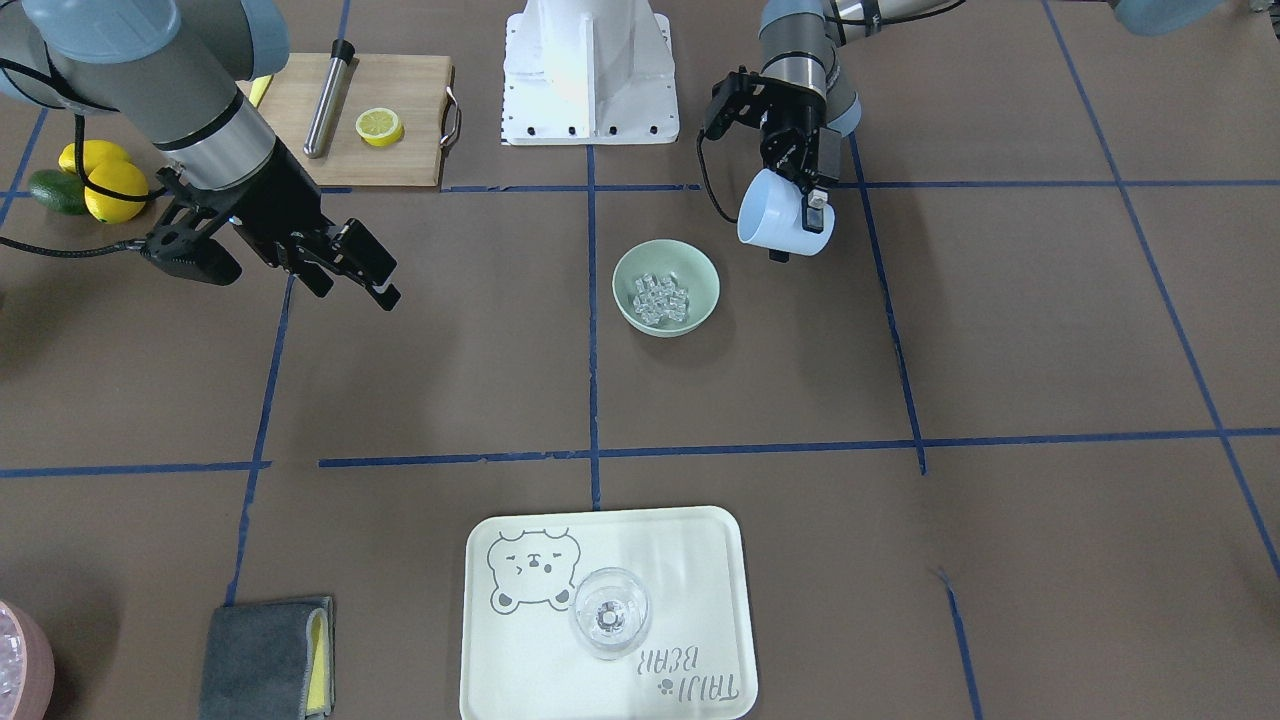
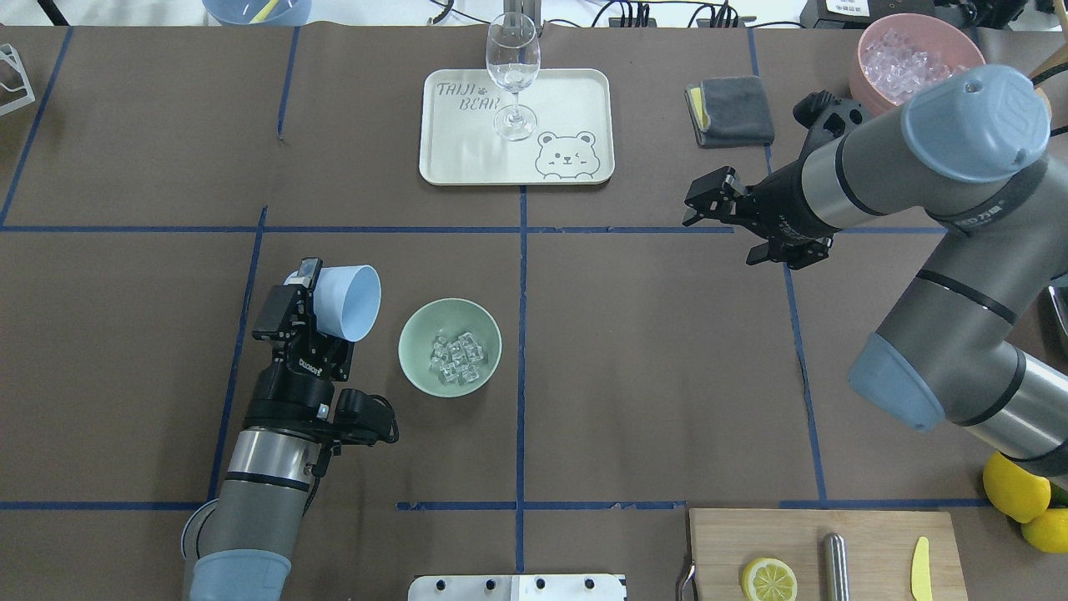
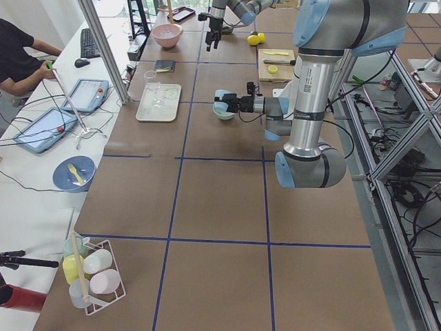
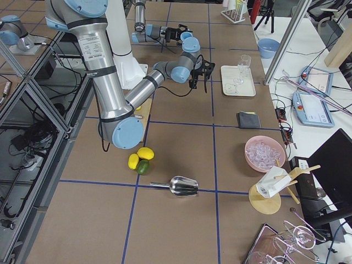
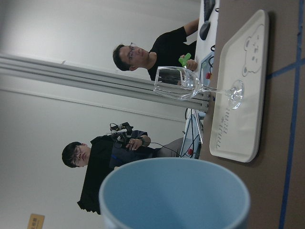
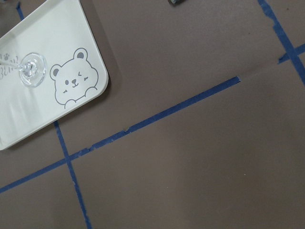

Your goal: Pour ice into bowl

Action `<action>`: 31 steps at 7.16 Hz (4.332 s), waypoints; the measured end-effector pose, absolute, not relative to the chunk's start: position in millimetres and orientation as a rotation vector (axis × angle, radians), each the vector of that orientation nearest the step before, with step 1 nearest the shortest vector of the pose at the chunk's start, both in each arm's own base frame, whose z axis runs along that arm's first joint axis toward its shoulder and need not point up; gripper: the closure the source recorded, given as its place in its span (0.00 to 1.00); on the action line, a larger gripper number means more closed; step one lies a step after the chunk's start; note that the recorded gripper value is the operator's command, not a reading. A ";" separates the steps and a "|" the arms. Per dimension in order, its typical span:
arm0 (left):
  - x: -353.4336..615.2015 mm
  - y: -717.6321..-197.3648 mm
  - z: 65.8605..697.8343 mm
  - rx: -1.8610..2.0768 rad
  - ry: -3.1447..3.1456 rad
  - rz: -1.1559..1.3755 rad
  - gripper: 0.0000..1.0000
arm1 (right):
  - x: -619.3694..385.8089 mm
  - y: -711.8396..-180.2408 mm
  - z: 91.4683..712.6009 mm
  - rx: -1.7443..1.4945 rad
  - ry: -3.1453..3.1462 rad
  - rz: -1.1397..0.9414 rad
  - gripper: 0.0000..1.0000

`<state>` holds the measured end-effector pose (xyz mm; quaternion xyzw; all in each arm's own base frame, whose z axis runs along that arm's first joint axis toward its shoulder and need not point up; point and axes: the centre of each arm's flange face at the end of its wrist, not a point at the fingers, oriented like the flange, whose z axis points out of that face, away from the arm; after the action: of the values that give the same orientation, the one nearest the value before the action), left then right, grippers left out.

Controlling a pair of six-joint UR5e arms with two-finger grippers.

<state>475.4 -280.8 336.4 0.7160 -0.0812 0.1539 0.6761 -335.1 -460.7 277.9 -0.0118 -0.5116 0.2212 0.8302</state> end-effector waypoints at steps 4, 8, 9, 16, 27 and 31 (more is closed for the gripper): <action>452.0 -274.4 352.4 1.617 0.325 -0.138 1.00 | -333.5 -458.0 271.7 -0.020 -1.097 0.462 0.00; 411.8 -267.1 421.4 1.611 0.285 -0.083 1.00 | -330.1 -455.2 266.8 -0.016 -1.106 0.460 0.00; 393.9 -265.4 446.9 1.612 0.199 0.002 1.00 | -329.5 -454.7 266.3 -0.016 -1.108 0.459 0.00; 262.2 -253.1 557.6 1.612 0.012 0.188 1.00 | -331.1 -452.1 265.6 -0.019 -1.109 0.453 0.00; 295.1 -302.4 512.1 1.651 0.011 -0.099 1.00 | -335.9 -450.3 269.2 -0.034 -1.105 0.445 0.00; 311.4 -317.3 483.5 1.669 0.159 -0.272 1.00 | -336.5 -449.4 268.7 -0.045 -1.108 0.438 0.00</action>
<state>311.4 -317.3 483.5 0.7379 0.0702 -0.1203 0.6604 -336.5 -449.4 268.7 -0.0210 -0.5216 0.2063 0.8276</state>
